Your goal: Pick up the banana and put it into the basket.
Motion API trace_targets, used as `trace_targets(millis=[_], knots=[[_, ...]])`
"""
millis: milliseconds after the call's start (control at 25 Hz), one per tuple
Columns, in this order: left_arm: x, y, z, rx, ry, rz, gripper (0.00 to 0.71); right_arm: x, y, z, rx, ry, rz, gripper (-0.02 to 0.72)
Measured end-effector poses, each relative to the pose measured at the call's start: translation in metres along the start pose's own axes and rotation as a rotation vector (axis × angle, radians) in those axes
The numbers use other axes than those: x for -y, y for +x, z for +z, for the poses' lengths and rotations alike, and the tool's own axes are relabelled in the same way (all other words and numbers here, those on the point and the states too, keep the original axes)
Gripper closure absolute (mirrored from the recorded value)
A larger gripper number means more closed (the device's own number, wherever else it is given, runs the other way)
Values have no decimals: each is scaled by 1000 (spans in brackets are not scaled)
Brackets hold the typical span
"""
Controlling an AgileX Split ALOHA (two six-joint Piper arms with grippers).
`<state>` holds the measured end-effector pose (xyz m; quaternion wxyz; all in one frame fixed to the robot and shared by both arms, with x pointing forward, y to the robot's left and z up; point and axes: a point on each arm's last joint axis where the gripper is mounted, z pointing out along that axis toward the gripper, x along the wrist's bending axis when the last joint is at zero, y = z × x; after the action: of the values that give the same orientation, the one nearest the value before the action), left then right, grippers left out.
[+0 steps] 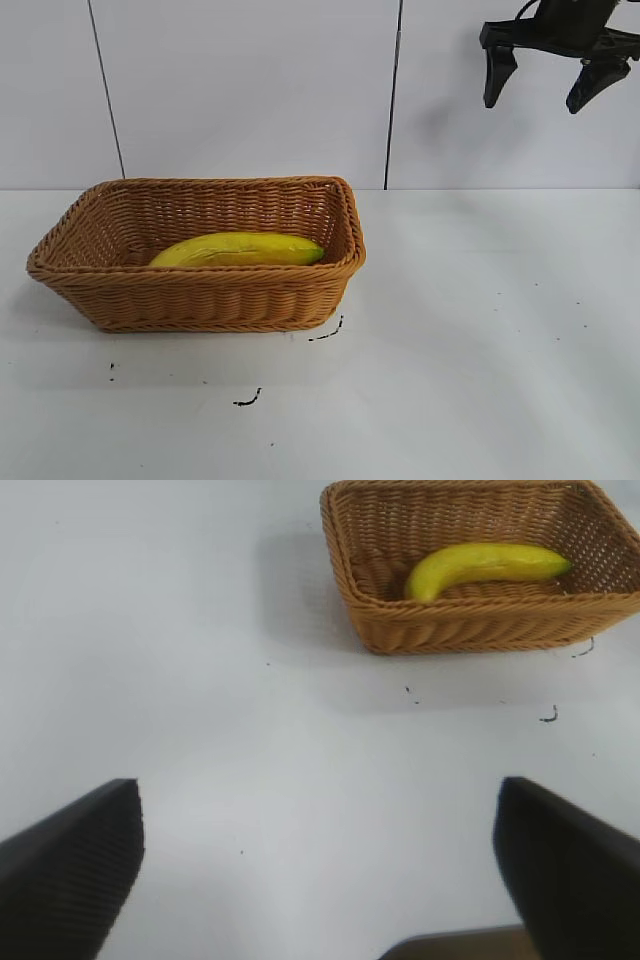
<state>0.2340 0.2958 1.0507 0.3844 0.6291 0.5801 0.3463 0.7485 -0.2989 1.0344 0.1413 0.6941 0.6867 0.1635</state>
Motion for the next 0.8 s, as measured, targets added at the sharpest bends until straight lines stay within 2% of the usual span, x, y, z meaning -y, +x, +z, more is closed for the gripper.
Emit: trace_targets(millis=[240, 440, 800], knots=[[0, 0, 0, 0, 0, 0, 20, 25, 5, -9, -17, 94, -11, 13], [0, 0, 0, 0, 0, 0, 20, 59, 8, -44, -42, 152, -3, 15], [0, 0, 0, 0, 0, 0, 20, 172, 8, -112, -50, 271, -33, 21]])
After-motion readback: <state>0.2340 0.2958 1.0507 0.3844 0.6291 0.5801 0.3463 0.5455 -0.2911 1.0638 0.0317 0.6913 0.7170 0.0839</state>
